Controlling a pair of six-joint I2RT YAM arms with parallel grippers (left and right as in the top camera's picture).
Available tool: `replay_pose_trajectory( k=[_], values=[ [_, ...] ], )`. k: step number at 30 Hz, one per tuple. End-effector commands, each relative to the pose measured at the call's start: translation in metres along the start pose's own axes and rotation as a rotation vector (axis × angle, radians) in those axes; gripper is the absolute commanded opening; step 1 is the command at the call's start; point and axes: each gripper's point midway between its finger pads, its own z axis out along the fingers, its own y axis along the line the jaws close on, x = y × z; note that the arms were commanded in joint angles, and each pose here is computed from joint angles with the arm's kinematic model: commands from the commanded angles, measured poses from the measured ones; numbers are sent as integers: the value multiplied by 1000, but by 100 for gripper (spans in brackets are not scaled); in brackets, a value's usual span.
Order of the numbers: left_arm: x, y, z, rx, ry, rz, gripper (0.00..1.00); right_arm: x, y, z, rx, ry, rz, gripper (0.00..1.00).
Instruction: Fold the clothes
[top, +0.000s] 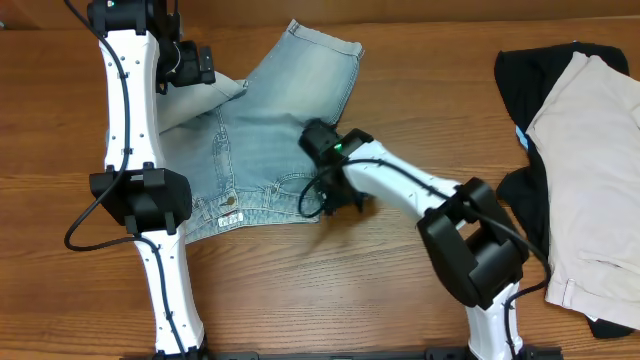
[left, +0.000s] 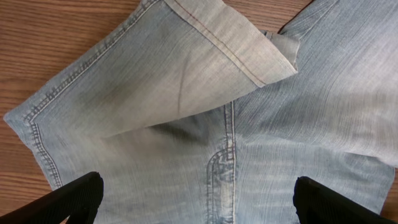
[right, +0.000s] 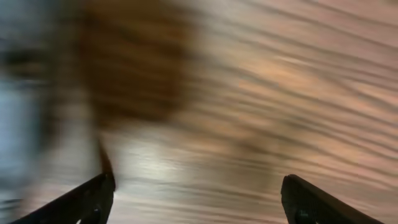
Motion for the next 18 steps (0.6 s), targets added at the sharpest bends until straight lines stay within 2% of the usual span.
replay_pose_trajectory(
  k=[1,6,8,14,18],
  values=[
    [-6,4,-22,-5,-57,18,100,13,-43,27,22,127,204,90],
    [-6,3,-22,-5,-57,30,100,26,-93,33,-38,245,356,90],
    [-6,2,-22,2,-57,42,100,24,-96,31,-133,257,331,91],
    [-7,2,-22,2,-58,43,100,-1,-50,-13,-532,145,137,90],
    [-6,2,-22,2,-57,43,100,-11,-16,-38,-616,65,48,85]
  ],
)
